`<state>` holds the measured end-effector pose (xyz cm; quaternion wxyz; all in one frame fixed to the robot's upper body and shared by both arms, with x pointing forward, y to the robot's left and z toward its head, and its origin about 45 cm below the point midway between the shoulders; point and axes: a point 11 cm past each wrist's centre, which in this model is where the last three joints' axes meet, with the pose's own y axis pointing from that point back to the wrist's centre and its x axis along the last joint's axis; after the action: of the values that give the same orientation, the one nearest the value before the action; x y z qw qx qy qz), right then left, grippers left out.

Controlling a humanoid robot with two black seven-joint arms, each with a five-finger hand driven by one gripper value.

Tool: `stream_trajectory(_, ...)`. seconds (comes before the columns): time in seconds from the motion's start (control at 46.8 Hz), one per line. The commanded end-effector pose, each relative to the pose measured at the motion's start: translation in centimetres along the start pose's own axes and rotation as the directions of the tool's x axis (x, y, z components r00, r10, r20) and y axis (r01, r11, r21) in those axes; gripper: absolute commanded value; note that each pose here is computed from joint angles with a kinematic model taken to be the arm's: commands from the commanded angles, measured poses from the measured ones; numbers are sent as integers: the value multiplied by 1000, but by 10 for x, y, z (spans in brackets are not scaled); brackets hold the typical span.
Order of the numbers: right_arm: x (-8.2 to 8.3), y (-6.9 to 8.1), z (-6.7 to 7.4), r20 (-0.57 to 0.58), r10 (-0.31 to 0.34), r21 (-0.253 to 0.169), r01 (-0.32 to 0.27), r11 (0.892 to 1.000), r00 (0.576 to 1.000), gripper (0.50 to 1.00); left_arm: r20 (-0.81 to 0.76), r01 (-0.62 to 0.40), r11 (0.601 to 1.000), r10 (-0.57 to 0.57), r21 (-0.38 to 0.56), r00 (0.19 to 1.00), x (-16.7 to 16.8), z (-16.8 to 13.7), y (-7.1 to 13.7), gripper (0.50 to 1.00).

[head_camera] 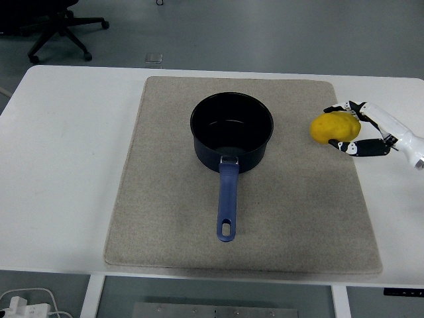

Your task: Put the potato in the blue pot

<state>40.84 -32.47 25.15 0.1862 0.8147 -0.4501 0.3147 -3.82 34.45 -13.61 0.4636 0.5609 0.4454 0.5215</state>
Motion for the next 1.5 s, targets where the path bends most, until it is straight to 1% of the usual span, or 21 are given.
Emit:
stream_trajectory(0.0, 18, -10, -14, 26, 26, 26, -27, 999, 999, 500, 0, 0, 1000, 0, 0, 1000, 0, 0, 0, 996)
stream_trajectory(0.085, 30, -20, -28, 28, 35, 57, -36, 998, 999, 500, 0, 0, 1000, 0, 0, 1000, 0, 0, 0, 996)
stream_trajectory(0.192, 40, -30, -44, 11, 33, 93, -34, 995, 999, 500, 1, 0, 1000, 0, 0, 1000, 0, 0, 0, 996)
stream_trajectory(0.278, 37, -34, -49, 15, 17, 91, -18, 996, 1000, 500, 0, 0, 1000, 0, 0, 1000, 0, 0, 0, 996)
stream_trajectory(0.385, 31, -43, -67, 16, -5, 130, 3, 992, 1000, 500, 0, 0, 1000, 0, 0, 1000, 0, 0, 0, 996)
stream_trajectory(0.47, 31, -48, -72, 10, -11, 132, 10, 991, 1000, 500, 1, 0, 1000, 0, 0, 1000, 0, 0, 0, 996)
stream_trajectory(0.598, 13, -66, -90, -1, -64, 174, 64, 983, 998, 500, 0, 0, 1000, 0, 0, 1000, 0, 0, 0, 996)
stream_trajectory(0.684, 10, -73, -99, -20, -80, 191, 82, 978, 997, 500, 0, 0, 1000, 0, 0, 1000, 0, 0, 0, 996)
stream_trajectory(0.748, 6, -79, -108, -23, -88, 213, 91, 973, 996, 500, 0, 0, 1000, 0, 0, 1000, 0, 0, 0, 996)
stream_trajectory(0.812, 2, -86, -118, -24, -96, 238, 99, 966, 995, 500, 1, 0, 1000, 0, 0, 1000, 0, 0, 0, 996)
stream_trajectory(0.876, -6, -93, -127, -25, -114, 258, 116, 959, 993, 500, 0, 0, 1000, 0, 0, 1000, 0, 0, 0, 996)
stream_trajectory(0.94, -14, -100, -135, -36, -134, 269, 139, 953, 990, 500, 0, 0, 1000, 0, 0, 1000, 0, 0, 0, 996)
stream_trajectory(1.004, -24, -106, -137, -49, -160, 269, 167, 948, 986, 500, 1, 0, 1000, 0, 0, 1000, 0, 0, 0, 996)
stream_trajectory(1.154, -46, -121, -156, -54, -202, 309, 209, 928, 978, 500, 0, 0, 1000, 0, 0, 1000, 0, 0, 0, 996)
stream_trajectory(1.218, -51, -127, -161, -56, -206, 318, 213, 924, 977, 500, 1, 0, 1000, 0, 0, 1000, 0, 0, 0, 996)
stream_trajectory(1.282, -53, -132, -163, -61, -205, 318, 213, 924, 977, 500, 0, 0, 1000, 0, 0, 1000, 0, 0, 0, 996)
stream_trajectory(1.325, -58, -135, -163, -61, -211, 318, 219, 922, 976, 500, 0, 0, 1000, 0, 0, 1000, 0, 0, 0, 996)
stream_trajectory(1.41, -73, -140, -161, -76, -242, 304, 254, 918, 967, 500, 0, 0, 1000, 0, 0, 1000, 0, 0, 0, 996)
stream_trajectory(1.474, -84, -147, -166, -92, -259, 310, 275, 910, 961, 500, 0, 0, 1000, 0, 0, 1000, 0, 0, 0, 996)
